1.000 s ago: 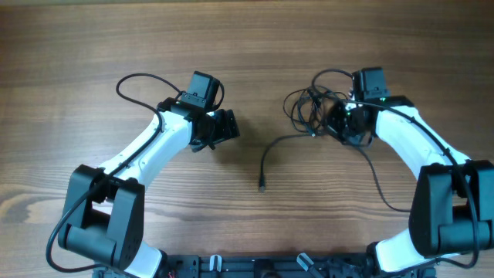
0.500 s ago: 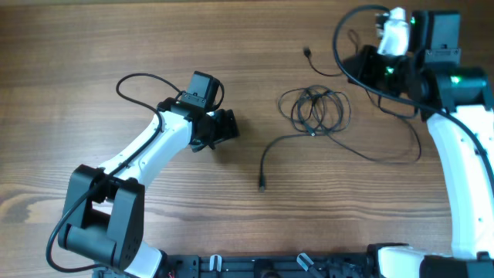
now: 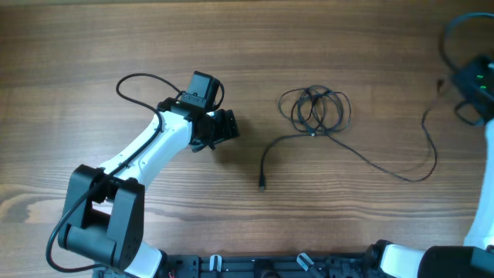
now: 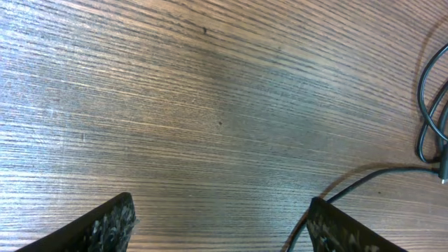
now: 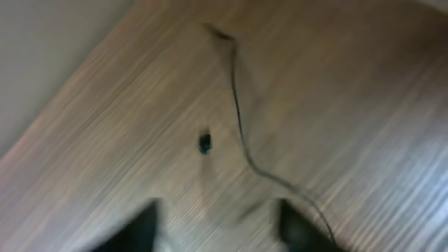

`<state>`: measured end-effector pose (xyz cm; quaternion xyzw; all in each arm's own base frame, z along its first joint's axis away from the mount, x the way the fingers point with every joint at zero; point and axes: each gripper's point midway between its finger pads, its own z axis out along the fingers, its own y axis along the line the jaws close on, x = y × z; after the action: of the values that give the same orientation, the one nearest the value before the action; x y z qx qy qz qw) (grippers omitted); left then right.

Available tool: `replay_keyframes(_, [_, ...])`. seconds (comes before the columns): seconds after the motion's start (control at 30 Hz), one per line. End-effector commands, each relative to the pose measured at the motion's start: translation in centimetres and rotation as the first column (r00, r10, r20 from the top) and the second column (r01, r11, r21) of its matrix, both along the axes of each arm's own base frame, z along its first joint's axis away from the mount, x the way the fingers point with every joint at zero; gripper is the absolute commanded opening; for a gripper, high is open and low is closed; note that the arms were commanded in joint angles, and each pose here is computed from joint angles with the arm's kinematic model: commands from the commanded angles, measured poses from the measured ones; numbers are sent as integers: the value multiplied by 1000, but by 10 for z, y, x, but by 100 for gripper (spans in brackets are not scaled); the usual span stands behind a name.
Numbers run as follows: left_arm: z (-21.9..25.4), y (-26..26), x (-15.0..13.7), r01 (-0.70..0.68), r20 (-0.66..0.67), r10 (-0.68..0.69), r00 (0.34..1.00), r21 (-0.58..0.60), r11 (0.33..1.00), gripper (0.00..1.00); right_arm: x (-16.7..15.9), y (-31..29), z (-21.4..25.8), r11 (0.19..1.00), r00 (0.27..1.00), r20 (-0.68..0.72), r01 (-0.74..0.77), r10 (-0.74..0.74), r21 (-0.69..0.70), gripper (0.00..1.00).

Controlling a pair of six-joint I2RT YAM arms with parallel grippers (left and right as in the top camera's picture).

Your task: Untangle cables

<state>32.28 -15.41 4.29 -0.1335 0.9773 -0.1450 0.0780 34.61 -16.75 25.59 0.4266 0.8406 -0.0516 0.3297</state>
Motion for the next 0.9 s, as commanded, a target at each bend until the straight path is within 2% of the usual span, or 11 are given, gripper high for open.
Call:
replay_keyframes(0.0, [0,3,4,-1,8,1,1000,13,1000,81,8,26,-5,980,985,24,-172,170,101,82])
replay_keyframes(0.13, [0,3,4,-1,8,1,1000,13,1000,81,14,82,-15,864,891,77,-453,448,218,82])
replay_keyframes(0.37, [0,3,3,0,8,0,1000,13,1000,80,2,158,-54,633,660,19,-728,751,263,80])
replay_keyframes(0.43, [0,3,4,-1,8,1,1000,13,1000,80,0,173,-68,579,602,-2,-768,799,273,78])
replay_keyframes(0.57, [0,3,3,0,7,0,1000,13,1000,80,1,199,-107,527,537,-51,-798,842,292,69])
replay_keyframes(0.87, [0,3,3,0,7,0,1000,13,1000,80,11,237,-170,477,483,-70,-813,873,333,58])
